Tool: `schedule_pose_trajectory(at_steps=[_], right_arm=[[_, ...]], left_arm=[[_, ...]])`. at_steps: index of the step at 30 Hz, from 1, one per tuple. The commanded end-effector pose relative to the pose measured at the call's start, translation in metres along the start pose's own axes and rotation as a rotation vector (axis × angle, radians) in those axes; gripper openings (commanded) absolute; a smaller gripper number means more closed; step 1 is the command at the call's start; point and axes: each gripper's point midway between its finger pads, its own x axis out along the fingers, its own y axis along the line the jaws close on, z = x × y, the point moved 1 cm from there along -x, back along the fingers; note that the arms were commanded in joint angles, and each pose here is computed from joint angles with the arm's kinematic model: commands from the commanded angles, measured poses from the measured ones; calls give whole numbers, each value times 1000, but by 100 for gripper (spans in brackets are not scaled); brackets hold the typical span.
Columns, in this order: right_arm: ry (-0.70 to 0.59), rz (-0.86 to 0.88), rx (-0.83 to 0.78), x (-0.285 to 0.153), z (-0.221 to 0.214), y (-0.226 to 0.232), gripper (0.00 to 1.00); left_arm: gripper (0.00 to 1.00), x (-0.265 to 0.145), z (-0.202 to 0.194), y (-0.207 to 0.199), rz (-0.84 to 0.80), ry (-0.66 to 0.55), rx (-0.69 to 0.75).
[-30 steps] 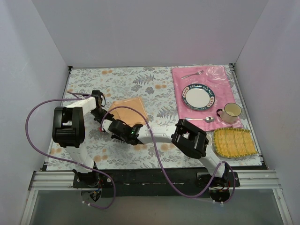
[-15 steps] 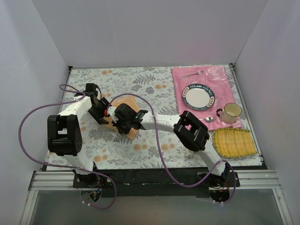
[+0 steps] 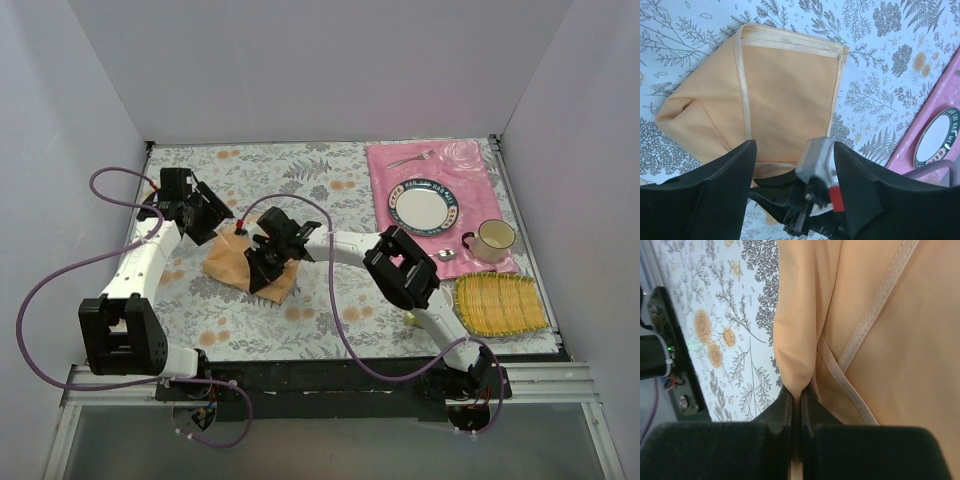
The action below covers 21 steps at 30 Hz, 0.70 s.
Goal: Fold the napkin, place the utensils inside, and roll it up
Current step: Roll the napkin with the utensil
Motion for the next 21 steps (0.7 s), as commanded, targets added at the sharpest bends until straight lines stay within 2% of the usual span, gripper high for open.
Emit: schedule_pose_trajectory(at_steps=[1,4,5,7,9,10,14,16,21], right_arm=[[65,92,211,7,-34,-11,1],[40,134,257,5,-37,-20,1],[40,149,293,6,-38,-20,1],[17,221,325,4,-34,-21,1],[24,259,377,4,-37,-21,1],[19,257,385,5,-37,-24,1],[7,271,429,4,-40,-27,1],[-1,278,469,1,-41,-28,1],[-6,293,483,0,-41,-27,1]], left_arm=[[60,-4,-14,13,16,21,9],[47,-4,-36,18,-18,87,1],[37,-2,-49,24,-22,124,-6],[29,1,-64,20,-83,189,-18],[14,7,-77,23,-111,224,-28],[11,6,-81,19,-148,246,-35],[0,9,-92,17,-218,260,-59],[0,14,-101,22,-232,271,-72],[0,20,-89,32,-280,137,-126]])
